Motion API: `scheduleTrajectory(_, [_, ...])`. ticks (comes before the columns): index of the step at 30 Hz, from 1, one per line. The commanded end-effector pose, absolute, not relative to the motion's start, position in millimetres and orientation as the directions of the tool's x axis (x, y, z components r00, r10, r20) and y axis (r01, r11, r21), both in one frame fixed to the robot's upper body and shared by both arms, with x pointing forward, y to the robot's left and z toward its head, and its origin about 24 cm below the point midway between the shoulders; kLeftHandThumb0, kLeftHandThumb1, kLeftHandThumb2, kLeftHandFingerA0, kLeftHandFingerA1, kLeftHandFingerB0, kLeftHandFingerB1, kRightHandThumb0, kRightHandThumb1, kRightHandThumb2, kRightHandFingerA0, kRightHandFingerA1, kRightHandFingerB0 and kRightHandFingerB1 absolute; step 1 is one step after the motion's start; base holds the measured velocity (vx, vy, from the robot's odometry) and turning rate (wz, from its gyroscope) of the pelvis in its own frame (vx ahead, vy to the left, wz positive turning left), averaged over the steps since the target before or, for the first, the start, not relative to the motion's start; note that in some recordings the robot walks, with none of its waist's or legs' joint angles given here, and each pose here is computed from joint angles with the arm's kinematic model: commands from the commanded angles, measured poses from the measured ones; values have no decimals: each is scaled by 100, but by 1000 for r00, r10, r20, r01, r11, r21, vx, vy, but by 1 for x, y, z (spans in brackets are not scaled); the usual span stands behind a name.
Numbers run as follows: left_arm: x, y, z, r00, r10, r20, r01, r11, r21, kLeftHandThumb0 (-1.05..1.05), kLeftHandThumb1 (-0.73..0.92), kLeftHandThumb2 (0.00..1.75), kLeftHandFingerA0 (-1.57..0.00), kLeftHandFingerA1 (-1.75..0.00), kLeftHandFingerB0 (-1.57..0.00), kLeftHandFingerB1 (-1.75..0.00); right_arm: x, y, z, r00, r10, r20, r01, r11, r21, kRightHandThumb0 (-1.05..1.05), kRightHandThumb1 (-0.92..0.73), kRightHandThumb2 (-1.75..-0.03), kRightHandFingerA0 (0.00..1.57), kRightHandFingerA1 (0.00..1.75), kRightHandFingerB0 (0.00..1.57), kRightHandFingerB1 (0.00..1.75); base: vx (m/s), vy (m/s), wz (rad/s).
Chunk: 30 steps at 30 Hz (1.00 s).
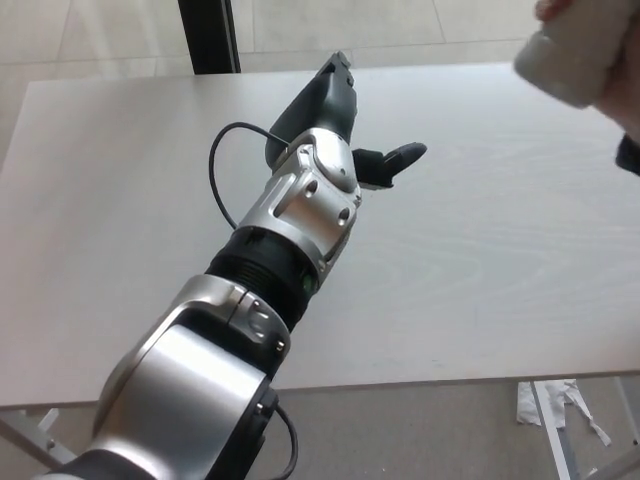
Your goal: Pick up a bottle and hand it
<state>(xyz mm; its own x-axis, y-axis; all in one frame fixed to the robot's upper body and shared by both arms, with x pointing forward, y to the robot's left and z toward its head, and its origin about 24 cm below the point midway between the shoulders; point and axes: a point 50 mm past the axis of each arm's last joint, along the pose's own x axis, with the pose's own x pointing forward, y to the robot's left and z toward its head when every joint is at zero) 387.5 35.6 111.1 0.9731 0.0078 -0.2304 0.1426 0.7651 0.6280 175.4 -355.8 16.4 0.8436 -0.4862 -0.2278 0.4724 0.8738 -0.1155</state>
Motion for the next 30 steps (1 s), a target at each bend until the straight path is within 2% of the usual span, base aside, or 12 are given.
scheduleTrajectory(1, [389, 57, 125, 991, -28, -129, 105, 761, 640, -86, 49, 84, 0, -24, 0, -6, 173, -357, 15, 834, -501, -229, 496, 864, -83, -56, -61, -63, 107, 102, 42, 48, 0, 0, 0])
scheduleTrajectory(3, [386, 64, 132, 994, -50, -102, 104, 765, 635, -92, 52, 85, 0, -23, 0, -2, 172, -356, 14, 836, -499, -227, 494, 866, -81, -57, -63, -63, 71, 88, 38, 49, 0, 0, 0])
scheduleTrajectory(8, [344, 128, 173, 988, -130, 83, 67, 847, 527, -96, 57, 90, -8, -33, 0, 0, 166, -359, 17, 835, -500, -230, 484, 866, -125, -57, -64, -60, 84, 87, 37, 48, 0, 0, 0])
scheduleTrajectory(9, [340, 134, 175, 987, -134, 93, 66, 849, 524, -87, 54, 93, 0, -29, 0, -8, 165, -361, 18, 833, -504, -228, 490, 864, -120, -58, -46, -95, 81, 86, 32, 59, 0, 0, 0])
scheduleTrajectory(10, [324, 161, 182, 985, -122, 122, 41, 854, 518, -80, 52, 97, 0, -41, 0, -16, 166, -362, 19, 828, -512, -228, 496, 859, -129, -57, -64, -62, 76, 81, 37, 51, 0, 0, 0])
scheduleTrajectory(16, [262, 274, 201, 988, 72, 135, -129, 869, 478, -71, 53, 91, -11, -54, 0, -24, 163, -373, 23, 809, -542, -226, 528, 840, -123, -57, -63, -62, 81, 94, 39, 52, 0, 0, 0])
scheduleTrajectory(17, [249, 301, 200, 978, 152, 142, -201, 870, 451, -69, 68, 60, -32, -55, -4, -26, 162, -374, 24, 810, -545, -217, 530, 838, -128, -57, -63, -63, 70, 90, 39, 52, 0, 0, 0])
scheduleTrajectory(19, [208, 373, 191, 901, 429, 70, -422, 825, 376, -81, 68, 61, -45, -54, -19, -39, 160, -378, 25, 811, -548, -205, 525, 837, -157, -59, -48, -94, 53, 80, 36, 62, 0, 0, 0])
scheduleTrajectory(20, [196, 390, 188, 864, 503, 30, -479, 801, 359, -84, 66, 60, -43, -60, -18, -48, 159, -381, 24, 809, -552, -203, 531, 833, -154, -55, -61, -66, 45, 76, 37, 55, 0, 0, 0])
scheduleTrajectory(26, [119, 467, 147, 659, 746, -97, -689, 651, 318, -88, 65, 61, -59, -80, -22, -71, 149, -390, 23, 796, -570, -204, 541, 821, -184, -57, -62, -66, 41, 77, 37, 56, 0, 0, 0])
scheduleTrajectory(27, [107, 474, 143, 620, 778, -105, -725, 618, 303, -84, 50, 96, -58, -83, -22, -70, 148, -391, 22, 791, -575, -209, 544, 817, -193, -58, -62, -66, 43, 78, 35, 56, 0, 0, 0])
scheduleTrajectory(30, [80, 481, 132, 528, 837, -143, -797, 547, 257, -91, 55, 97, -55, -84, -20, -70, 144, -394, 21, 784, -580, -219, 548, 814, -194, -55, -63, -66, 39, 74, 34, 55, 0, 0, 0])
